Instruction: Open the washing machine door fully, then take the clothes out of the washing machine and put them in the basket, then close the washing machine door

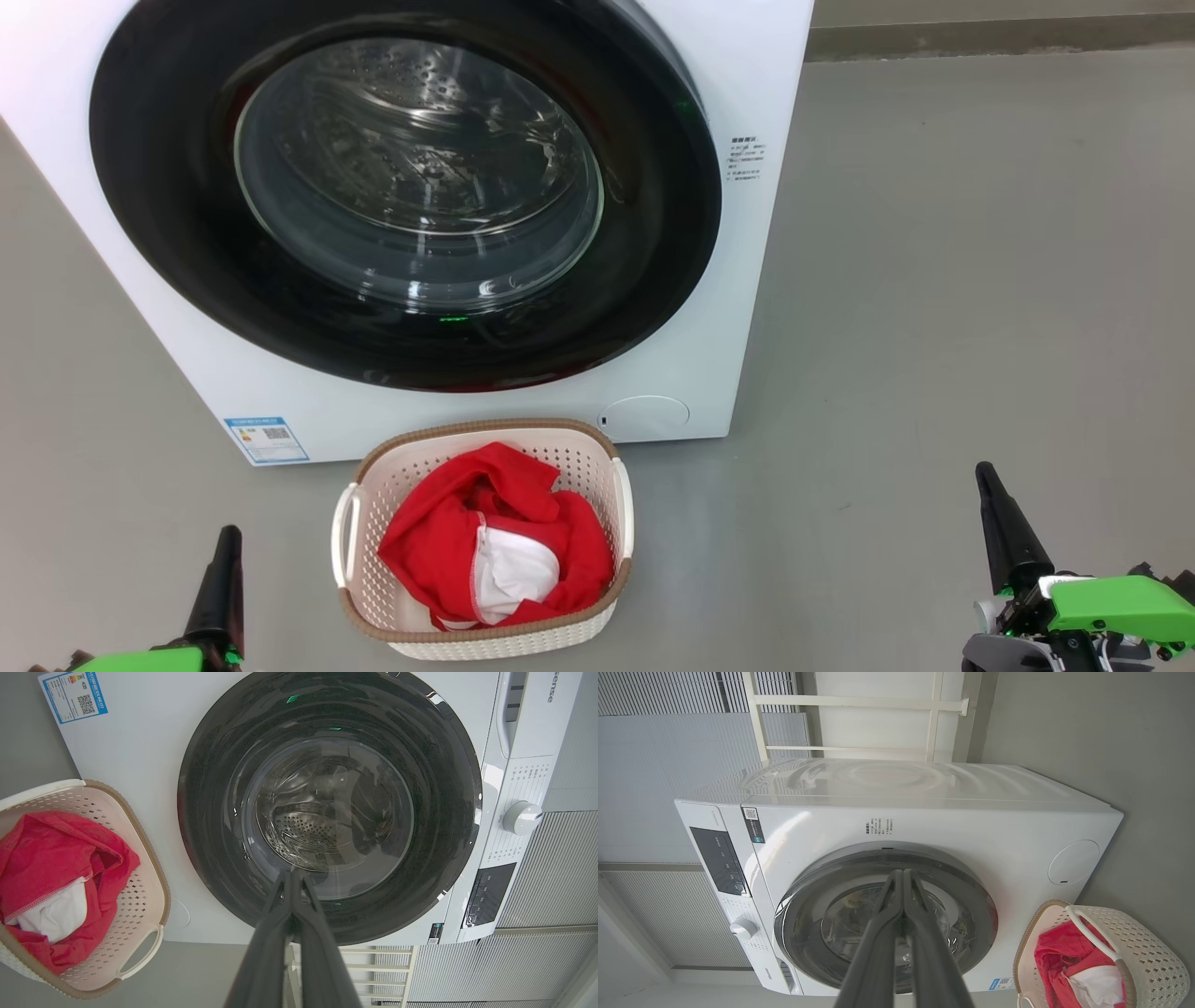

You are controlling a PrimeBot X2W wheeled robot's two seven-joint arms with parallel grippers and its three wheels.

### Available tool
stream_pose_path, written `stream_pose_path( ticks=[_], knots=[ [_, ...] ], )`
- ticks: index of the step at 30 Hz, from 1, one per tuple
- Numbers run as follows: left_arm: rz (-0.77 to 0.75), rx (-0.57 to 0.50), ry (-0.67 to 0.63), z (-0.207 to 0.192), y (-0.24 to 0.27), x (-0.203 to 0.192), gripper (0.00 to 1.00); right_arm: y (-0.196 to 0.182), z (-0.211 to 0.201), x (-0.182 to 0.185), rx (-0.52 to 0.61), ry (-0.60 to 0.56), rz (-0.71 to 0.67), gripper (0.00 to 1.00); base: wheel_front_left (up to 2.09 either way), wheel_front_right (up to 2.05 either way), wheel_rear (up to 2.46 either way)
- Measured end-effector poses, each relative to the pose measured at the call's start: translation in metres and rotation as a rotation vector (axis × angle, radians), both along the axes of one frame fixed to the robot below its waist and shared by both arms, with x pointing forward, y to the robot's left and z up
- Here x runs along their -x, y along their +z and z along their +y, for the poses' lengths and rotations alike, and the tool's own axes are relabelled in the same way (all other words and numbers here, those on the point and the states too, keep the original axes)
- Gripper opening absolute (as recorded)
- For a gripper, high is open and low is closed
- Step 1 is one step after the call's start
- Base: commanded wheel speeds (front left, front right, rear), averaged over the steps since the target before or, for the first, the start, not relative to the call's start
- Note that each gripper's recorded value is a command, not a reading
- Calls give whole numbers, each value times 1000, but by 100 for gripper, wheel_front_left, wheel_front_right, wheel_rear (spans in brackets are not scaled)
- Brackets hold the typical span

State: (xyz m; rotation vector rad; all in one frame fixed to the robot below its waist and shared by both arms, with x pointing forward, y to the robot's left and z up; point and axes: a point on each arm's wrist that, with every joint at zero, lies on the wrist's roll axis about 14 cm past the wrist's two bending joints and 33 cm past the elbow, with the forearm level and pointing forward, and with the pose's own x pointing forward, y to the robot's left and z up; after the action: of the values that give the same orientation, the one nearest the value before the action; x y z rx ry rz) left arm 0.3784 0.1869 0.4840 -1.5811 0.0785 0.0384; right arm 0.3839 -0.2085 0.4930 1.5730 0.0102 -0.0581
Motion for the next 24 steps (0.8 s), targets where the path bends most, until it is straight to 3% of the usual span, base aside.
stream_pose_path(
  ticks=[24],
  knots=[
    [0,0,0,0,0,0,0,0,0,0,-1,-2,0,0,0,0,0]
  ],
)
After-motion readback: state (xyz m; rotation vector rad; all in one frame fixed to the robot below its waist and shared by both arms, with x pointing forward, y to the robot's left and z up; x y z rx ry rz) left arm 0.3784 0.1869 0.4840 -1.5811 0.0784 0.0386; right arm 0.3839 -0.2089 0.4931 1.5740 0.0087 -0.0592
